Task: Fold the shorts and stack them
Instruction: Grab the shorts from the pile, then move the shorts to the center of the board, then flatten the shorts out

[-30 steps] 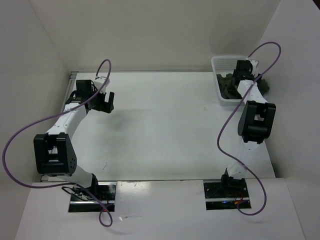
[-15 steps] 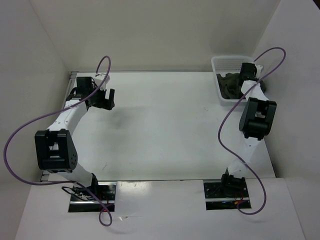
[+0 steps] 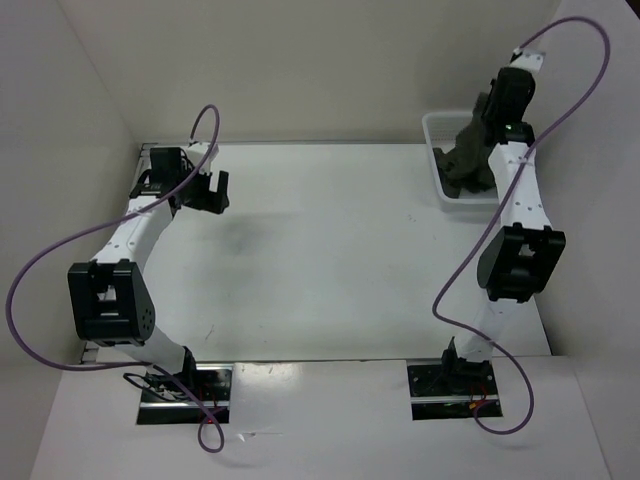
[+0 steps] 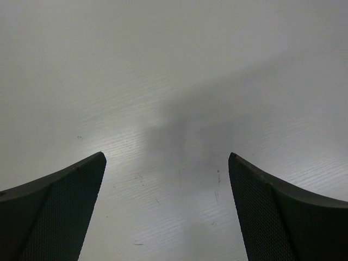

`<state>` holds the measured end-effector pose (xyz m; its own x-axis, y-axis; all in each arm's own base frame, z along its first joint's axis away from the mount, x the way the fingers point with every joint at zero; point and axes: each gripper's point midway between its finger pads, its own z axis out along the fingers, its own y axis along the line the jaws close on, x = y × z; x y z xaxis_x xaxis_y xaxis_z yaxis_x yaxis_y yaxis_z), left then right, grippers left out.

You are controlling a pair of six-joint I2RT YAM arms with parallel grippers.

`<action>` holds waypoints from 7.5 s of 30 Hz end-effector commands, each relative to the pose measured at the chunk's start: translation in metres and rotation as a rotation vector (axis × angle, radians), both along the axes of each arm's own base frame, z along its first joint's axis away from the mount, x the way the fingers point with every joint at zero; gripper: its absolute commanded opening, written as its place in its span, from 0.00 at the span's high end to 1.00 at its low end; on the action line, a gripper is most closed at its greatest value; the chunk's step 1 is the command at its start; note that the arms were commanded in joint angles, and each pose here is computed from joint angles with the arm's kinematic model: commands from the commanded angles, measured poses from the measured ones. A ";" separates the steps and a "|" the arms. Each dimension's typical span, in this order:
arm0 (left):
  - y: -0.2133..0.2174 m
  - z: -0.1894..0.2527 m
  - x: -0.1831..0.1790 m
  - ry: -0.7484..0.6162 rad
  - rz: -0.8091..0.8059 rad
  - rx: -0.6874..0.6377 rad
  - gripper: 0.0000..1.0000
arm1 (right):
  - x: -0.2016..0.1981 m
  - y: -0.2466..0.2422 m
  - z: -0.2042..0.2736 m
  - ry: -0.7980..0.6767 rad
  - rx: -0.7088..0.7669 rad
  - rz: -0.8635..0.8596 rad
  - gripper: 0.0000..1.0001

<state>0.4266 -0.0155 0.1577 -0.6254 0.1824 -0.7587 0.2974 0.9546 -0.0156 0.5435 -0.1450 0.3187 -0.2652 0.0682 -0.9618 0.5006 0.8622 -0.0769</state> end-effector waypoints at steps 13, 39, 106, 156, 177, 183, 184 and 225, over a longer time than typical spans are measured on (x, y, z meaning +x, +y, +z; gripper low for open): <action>0.000 0.139 0.014 -0.320 0.026 -0.016 0.00 | -0.079 0.251 0.336 -0.815 -0.008 0.568 1.00; -0.003 0.188 -0.004 -0.392 -0.103 -0.043 0.00 | -0.103 0.396 0.278 -0.589 0.180 0.975 1.00; -0.058 -0.055 0.092 0.196 -0.040 -0.322 0.00 | 0.072 0.292 -0.194 0.314 0.389 0.475 0.10; -0.066 -0.086 0.060 0.351 -0.041 -0.372 0.18 | 0.053 0.279 -0.279 0.502 0.549 0.563 0.18; -0.020 0.116 0.185 -0.284 -0.163 -0.206 1.00 | 0.118 0.287 -0.037 -0.008 0.403 0.762 1.00; 0.008 0.211 0.167 -0.454 -0.166 -0.068 1.00 | 0.080 0.290 0.050 -0.117 0.397 0.829 1.00; 0.011 0.220 0.154 -0.442 -0.162 -0.073 1.00 | 0.066 0.294 0.066 -0.122 0.404 0.864 1.00; -0.014 0.237 0.081 -0.429 -0.149 -0.093 1.00 | -0.021 0.319 0.121 -0.259 0.413 0.825 1.00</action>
